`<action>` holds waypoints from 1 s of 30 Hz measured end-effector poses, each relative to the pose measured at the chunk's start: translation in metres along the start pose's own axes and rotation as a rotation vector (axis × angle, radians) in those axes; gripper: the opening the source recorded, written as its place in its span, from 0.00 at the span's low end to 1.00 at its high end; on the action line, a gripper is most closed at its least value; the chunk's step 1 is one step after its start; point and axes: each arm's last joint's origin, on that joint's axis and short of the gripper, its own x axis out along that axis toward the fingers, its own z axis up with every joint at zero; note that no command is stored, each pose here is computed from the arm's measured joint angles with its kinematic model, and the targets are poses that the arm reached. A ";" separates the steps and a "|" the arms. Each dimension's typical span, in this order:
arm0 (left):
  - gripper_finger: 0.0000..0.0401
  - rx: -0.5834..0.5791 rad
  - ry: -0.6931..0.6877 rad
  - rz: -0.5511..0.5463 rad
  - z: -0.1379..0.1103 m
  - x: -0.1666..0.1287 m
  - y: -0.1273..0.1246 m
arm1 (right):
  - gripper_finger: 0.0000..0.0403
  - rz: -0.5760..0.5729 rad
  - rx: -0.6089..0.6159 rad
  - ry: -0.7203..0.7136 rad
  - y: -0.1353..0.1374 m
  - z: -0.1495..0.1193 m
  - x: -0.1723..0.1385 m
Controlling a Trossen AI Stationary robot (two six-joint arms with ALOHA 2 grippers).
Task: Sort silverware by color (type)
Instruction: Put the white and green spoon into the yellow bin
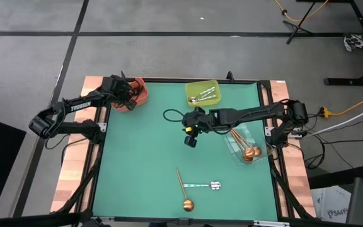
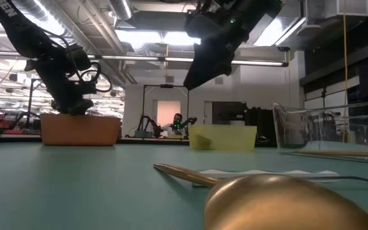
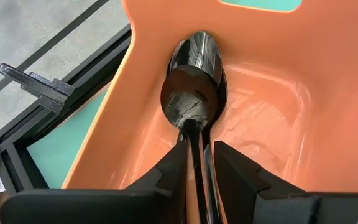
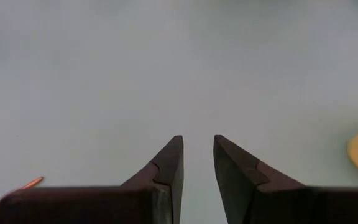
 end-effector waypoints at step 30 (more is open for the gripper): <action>0.18 -0.029 -0.093 0.018 0.011 -0.012 0.003 | 0.20 0.085 -0.078 0.159 0.069 -0.038 -0.017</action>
